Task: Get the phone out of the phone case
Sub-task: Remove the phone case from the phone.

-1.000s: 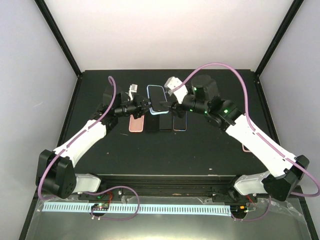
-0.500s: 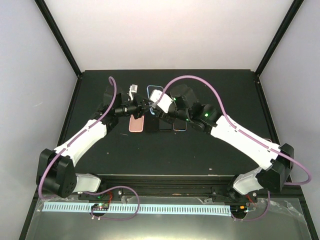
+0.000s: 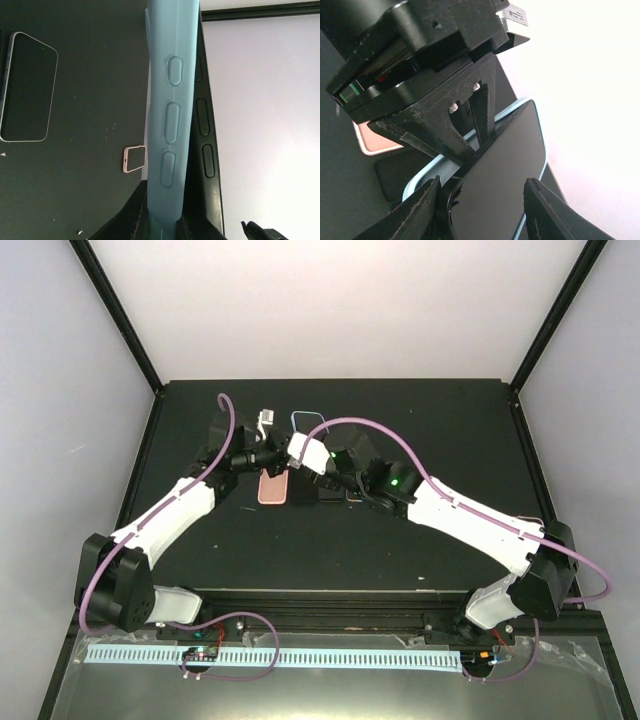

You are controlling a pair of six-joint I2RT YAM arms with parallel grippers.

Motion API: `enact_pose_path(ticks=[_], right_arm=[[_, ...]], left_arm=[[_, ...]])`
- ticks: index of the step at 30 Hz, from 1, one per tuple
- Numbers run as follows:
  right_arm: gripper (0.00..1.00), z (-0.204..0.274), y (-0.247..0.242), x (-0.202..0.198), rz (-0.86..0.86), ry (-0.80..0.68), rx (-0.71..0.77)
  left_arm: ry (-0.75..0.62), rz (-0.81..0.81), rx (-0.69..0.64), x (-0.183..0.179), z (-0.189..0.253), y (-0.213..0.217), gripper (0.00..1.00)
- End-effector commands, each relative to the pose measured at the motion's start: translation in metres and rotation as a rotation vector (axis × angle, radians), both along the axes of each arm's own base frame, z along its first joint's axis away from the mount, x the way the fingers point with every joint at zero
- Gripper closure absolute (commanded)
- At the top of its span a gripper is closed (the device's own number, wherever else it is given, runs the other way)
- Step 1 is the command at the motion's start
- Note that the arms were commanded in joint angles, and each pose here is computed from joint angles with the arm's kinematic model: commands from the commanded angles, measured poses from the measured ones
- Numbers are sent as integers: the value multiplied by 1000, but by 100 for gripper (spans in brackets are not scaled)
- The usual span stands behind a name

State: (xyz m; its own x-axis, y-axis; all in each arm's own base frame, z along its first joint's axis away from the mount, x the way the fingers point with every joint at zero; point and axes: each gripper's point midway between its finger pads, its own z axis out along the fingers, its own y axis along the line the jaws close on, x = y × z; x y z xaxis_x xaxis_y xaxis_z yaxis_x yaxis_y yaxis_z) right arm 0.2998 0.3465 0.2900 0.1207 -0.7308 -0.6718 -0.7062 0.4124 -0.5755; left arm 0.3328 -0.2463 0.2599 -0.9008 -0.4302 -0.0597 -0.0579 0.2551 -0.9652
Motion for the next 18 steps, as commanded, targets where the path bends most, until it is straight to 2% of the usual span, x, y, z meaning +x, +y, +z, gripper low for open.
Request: enact_pose_path(ticks=[1,9,12,18], right_arm=[[55,9,-30,34,-171,-195,-110],[59,13,-29,42,-155,-319,-175],[69,18,-32,46,-176,-361,-190],[89,31,-33,44,-183,-352,-160]], left_arm=[[-109,-77,-64,-9,39,-11,98],[-143,-144,-78,-20,44,-20,98],[-146,-162,-79,-23,44,-21,98],[-151,-170,-71,-24,43,-22,98]])
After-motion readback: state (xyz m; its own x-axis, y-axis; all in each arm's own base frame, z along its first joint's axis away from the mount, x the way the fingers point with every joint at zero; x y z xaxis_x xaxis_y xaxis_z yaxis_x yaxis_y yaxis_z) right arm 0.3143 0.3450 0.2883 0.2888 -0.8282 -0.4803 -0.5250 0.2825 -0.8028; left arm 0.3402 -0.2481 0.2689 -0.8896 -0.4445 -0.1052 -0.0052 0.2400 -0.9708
